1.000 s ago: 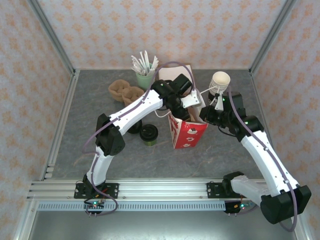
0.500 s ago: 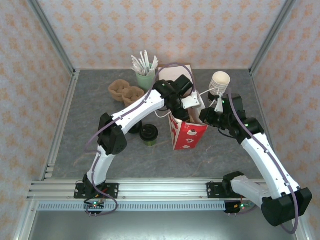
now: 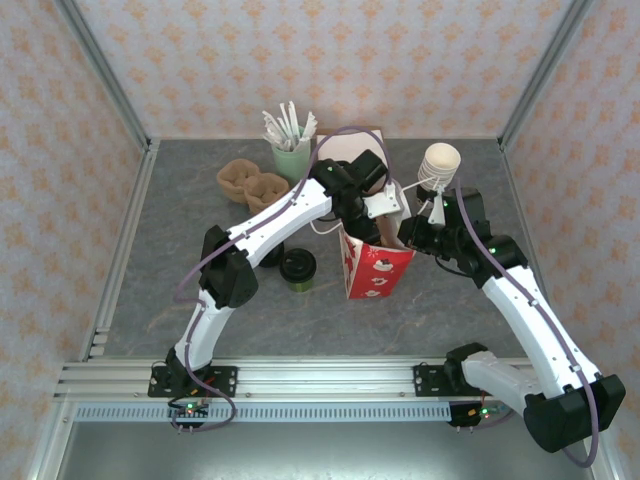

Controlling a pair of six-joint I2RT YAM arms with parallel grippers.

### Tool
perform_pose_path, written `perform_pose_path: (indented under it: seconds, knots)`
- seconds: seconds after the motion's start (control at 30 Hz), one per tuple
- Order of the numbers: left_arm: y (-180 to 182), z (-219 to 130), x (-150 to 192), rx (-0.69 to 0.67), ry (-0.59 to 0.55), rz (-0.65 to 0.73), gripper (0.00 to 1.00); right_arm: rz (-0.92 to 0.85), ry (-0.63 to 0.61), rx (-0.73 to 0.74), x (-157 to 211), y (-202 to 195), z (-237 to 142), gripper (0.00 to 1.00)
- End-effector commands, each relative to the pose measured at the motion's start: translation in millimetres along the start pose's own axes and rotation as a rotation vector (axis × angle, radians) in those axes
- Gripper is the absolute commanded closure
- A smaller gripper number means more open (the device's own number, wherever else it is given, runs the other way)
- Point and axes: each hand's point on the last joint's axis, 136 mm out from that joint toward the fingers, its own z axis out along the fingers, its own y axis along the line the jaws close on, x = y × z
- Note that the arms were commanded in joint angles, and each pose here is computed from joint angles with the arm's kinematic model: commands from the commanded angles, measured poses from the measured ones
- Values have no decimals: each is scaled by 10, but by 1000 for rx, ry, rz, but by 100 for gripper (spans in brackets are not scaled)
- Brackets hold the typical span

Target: Pack the takeout coffee

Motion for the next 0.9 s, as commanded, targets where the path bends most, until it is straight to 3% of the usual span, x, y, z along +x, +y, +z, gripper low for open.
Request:
perform_pose_path:
  seconds: [0.0,0.13,0.4,0.63,0.87]
  knots:
    - [22,-31,17,7,5,-6,38,-20,-4,7,-29,51,-67,85]
    - [-15,-192,-88,11,-52,-9,30,-20,-10,9,-43,55,-82,85]
    - [-81,-589,-284,9,-164,-25,24,-14,-9,23,-45,29,-71,85]
    - [-100,-941,-442,2,-262,-63,23,-4,-13,28,-60,31,-84,85]
    - [-28,-1556,-680,-72,-427,-158,24,13,-25,39,-88,23,-95,80]
